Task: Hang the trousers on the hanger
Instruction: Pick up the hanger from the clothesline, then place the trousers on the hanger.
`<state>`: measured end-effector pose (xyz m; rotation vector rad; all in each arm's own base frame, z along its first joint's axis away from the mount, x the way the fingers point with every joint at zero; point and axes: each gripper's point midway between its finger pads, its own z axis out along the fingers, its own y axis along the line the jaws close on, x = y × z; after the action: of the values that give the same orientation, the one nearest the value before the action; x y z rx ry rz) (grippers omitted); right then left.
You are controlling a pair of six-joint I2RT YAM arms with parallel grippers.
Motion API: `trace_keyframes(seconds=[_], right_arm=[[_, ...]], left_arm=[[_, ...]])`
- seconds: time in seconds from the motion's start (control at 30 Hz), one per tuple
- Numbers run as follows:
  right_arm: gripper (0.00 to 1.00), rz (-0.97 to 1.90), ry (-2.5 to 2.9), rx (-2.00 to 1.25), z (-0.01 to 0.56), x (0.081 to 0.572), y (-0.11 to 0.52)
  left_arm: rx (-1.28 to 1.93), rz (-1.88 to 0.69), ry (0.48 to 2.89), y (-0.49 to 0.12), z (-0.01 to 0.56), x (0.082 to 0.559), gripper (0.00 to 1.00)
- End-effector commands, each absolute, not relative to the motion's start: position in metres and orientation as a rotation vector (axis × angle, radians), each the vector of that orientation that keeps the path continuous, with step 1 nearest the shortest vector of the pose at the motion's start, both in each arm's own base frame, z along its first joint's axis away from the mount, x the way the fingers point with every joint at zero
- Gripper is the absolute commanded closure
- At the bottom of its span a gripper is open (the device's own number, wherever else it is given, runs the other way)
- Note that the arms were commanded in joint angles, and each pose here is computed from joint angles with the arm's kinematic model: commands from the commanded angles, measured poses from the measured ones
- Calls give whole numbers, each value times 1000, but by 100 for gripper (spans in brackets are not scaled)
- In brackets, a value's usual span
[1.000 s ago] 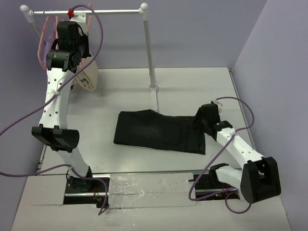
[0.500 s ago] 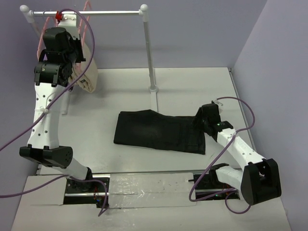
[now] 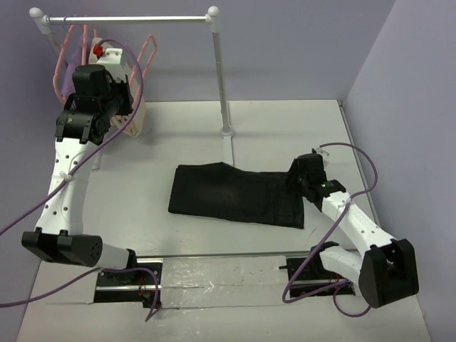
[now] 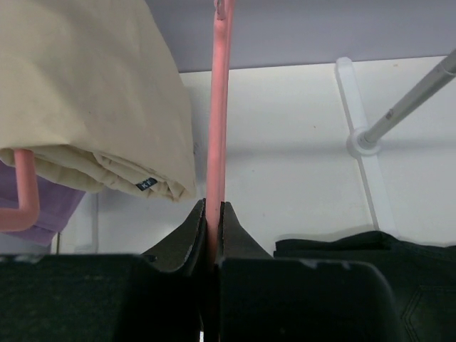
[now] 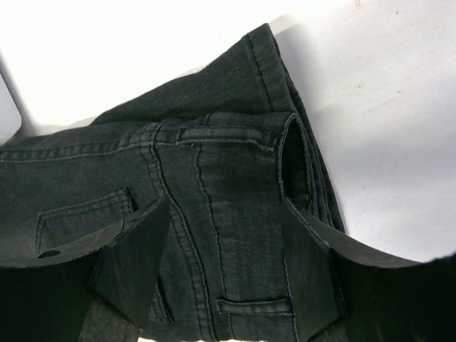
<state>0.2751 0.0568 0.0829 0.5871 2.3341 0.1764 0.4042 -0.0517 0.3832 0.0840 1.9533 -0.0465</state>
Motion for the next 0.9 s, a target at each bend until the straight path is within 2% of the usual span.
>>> trace_keyframes(seconds=[0.0,0.17,0.43,0.47,0.6,0.63,0.87], right_arm=[[30,211,2239,560,119,287,65],[31,419,2124,502,179,299,101],[36,1052,1930,328,290,296,253],[36,1145,1851,314,317,297,269],[37,1356,1803,312,340,298,344],[37,1422,1770,286,361,294,363],[38,1517,1930,320,322,316,457]], left_arm=[[96,-165,1794,-65,433,381,100],[184,-274,1822,-81,420,346,100],[302,-393,1965,-100,340,313,100],[309,-395,1967,-100,337,310,100],[328,-397,2002,-103,311,304,100],[333,-402,2006,-105,307,301,100],[343,-409,1998,-111,294,299,100]])
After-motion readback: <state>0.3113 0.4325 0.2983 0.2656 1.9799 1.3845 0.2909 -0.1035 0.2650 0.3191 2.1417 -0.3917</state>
